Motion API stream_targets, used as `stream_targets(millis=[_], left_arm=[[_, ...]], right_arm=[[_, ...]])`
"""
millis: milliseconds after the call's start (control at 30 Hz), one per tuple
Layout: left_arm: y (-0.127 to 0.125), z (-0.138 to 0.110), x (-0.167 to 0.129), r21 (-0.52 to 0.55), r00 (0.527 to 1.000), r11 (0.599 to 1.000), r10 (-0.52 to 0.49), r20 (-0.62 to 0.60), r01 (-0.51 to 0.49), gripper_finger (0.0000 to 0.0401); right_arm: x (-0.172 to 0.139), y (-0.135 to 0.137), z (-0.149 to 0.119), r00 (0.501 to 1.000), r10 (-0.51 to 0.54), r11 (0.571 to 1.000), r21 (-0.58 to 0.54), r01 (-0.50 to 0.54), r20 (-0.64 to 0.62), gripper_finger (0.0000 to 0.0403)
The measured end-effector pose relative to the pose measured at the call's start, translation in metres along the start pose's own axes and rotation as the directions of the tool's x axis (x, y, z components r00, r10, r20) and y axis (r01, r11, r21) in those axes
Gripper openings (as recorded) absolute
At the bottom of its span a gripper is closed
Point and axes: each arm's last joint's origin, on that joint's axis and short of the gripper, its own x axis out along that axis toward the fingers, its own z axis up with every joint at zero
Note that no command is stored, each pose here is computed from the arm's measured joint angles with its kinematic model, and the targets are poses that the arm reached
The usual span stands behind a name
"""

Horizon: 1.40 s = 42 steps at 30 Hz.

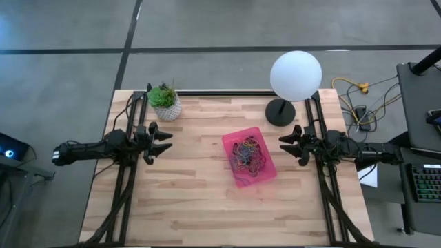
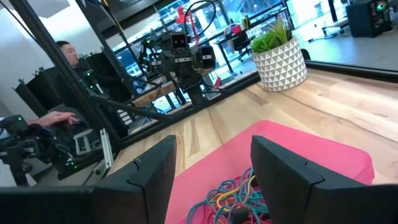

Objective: Pick and place rubber bands into bin
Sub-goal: Return to home position

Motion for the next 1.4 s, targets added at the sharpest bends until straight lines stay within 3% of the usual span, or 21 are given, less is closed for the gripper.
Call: stream_targets(millis=[733,800,867,1000,1067,1100,1400], left_arm=[[-0.0002,0.0,0.0,0.0,1.0,1.0,-0.002,-0.001,0.002,0.0209],[-0.0002,0.0,0.0,0.0,1.0,1.0,-0.002,0.0,0.002,0.0209],[-0.0002,0.0,0.0,0.0,1.0,1.0,-0.002,0.0,0.002,0.0209],[-0.0001,-0.0001,0.0,0.0,1.0,1.0,-0.001,-0.001,0.001,0.0209],[-0.0001,-0.0001,0.0,0.0,1.0,1.0,-0.002,-0.001,0.002,0.0209],[-0.0002,0.0,0.0,0.0,1.0,1.0,-0.002,0.0,0.002,0.0209],[-0.0001,0.0,0.0,0.0,1.0,1.0,-0.001,0.0,0.001,0.0209]], right_arm=[[-0.0002,0.0,0.0,1.0,-0.001,1.0,-0.004,0.001,0.0,0.0194],[-0.0002,-0.0008,-0.0008,1.0,-0.011,0.998,-0.061,0.01,-0.008,0.0194],[-0.0002,-0.0008,-0.0008,1.0,-0.012,0.981,-0.193,0.011,-0.006,0.0194],[-0.0004,0.0016,-0.0014,0.997,0.064,0.864,-0.498,-0.075,-0.04,0.0194],[-0.0004,0.0029,-0.0018,0.992,0.107,0.818,-0.563,-0.122,-0.061,0.0194],[-0.0004,0.0034,-0.0017,0.991,0.119,0.814,-0.565,-0.135,-0.064,0.0194],[-0.0005,0.0035,-0.0017,0.99,0.122,0.887,-0.442,-0.138,-0.065,0.0194]])
